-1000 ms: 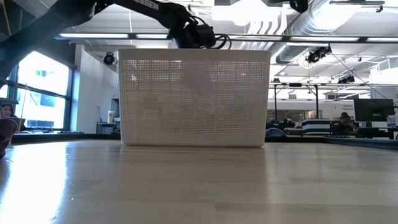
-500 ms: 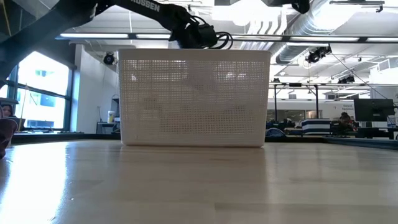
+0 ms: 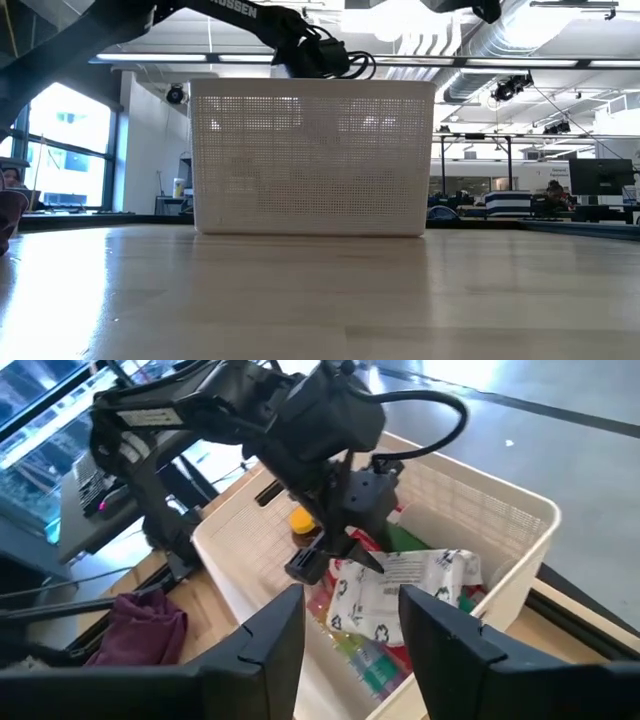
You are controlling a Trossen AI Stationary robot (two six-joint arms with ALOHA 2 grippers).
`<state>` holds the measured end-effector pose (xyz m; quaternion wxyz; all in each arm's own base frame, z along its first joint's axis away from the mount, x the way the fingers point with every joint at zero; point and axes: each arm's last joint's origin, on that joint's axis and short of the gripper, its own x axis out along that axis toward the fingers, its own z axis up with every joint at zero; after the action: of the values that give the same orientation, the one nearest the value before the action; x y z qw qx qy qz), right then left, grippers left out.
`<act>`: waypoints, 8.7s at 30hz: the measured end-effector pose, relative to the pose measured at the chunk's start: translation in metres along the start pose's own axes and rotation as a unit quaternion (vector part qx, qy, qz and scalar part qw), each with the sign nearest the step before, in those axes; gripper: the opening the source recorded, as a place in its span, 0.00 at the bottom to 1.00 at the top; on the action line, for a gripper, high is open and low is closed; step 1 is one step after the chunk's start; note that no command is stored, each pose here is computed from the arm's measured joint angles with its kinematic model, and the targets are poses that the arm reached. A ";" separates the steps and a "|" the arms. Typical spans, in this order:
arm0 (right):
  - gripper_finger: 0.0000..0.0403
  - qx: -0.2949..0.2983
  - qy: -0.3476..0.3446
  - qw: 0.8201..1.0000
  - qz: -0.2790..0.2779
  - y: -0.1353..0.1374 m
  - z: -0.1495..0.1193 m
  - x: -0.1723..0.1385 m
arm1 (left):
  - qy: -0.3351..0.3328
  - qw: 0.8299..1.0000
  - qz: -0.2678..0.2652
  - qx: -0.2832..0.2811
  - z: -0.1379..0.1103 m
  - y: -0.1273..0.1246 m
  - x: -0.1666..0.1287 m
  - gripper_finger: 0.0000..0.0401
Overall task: Pick & place medical supplies in basket/bin
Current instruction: Put the mailer bag into the white bin, then return To Home Position
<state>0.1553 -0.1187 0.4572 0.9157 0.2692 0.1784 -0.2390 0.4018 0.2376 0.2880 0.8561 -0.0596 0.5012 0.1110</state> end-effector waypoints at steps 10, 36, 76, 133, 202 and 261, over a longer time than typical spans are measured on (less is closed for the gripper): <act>0.37 0.012 0.000 1.000 0.000 0.000 0.000 0.000 | 0.010 0.999 -0.022 0.026 -0.002 -0.002 -0.004 0.05; 0.37 -0.003 -0.002 1.000 -0.008 -0.001 0.000 0.000 | -0.018 0.995 0.020 0.092 0.015 -0.011 -0.031 0.45; 0.35 -0.001 -0.033 0.998 -0.061 -0.003 0.004 0.001 | -0.117 0.981 0.069 0.142 0.039 -0.055 0.000 0.22; 0.00 0.130 -0.176 0.956 0.197 -0.065 -0.237 -0.023 | -0.290 0.945 -0.004 -0.151 -0.080 -0.165 -0.271 0.17; 0.00 0.068 -0.135 0.952 0.265 -0.079 -0.291 0.047 | -0.451 0.835 -0.162 -0.270 -0.306 -0.184 -0.169 0.13; 0.00 0.069 -0.129 0.954 0.261 -0.079 -0.292 0.048 | -0.450 0.841 -0.162 -0.252 -0.363 -0.127 -0.068 0.28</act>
<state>0.0945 -0.0249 0.1721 0.9406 0.3359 -0.0351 -0.0361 0.0948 0.0281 0.1682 0.9488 -0.2968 -0.0015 0.1078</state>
